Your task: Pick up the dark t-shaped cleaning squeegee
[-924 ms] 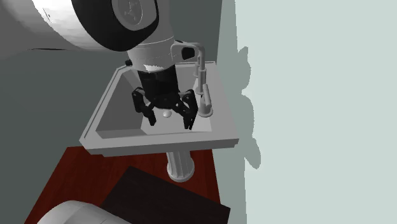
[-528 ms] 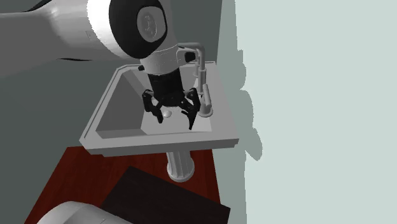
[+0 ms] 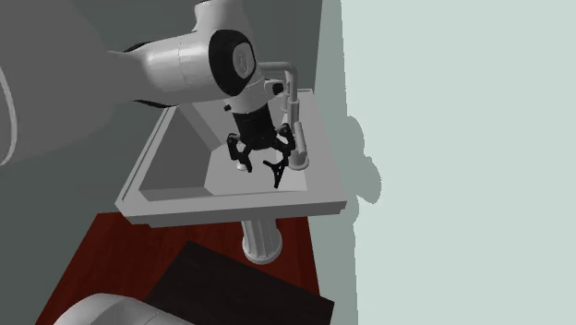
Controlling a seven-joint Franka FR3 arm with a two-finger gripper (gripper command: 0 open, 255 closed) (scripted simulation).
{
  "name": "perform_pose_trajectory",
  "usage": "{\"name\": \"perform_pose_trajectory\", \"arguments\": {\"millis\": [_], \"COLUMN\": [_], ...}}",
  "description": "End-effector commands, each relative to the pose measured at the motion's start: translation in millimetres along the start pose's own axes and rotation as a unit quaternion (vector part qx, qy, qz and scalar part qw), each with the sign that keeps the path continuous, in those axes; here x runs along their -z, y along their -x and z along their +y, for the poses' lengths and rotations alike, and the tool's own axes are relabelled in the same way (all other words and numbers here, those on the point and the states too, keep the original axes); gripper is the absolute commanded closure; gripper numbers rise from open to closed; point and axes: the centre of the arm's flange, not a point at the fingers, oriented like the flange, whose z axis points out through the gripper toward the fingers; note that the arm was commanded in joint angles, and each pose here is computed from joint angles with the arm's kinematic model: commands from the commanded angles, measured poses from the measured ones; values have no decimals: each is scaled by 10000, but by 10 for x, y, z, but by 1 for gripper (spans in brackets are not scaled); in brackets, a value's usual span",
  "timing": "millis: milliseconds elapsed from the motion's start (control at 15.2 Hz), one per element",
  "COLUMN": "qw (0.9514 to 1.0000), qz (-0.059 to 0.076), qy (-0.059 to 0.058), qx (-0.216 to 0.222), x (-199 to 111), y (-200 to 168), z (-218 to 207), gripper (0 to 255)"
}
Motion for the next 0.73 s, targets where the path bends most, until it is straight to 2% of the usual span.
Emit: {"name": "perform_pose_trajectory", "arguments": {"millis": [0, 330, 660], "qw": [9998, 9971, 9916], "qz": [-1, -18, -36], "qy": [116, 398, 680], "qx": [190, 645, 1097], "x": [-147, -479, -821], "y": [-241, -812, -1369], "z": [-64, -177, -322], "gripper": [0, 0, 0]}}
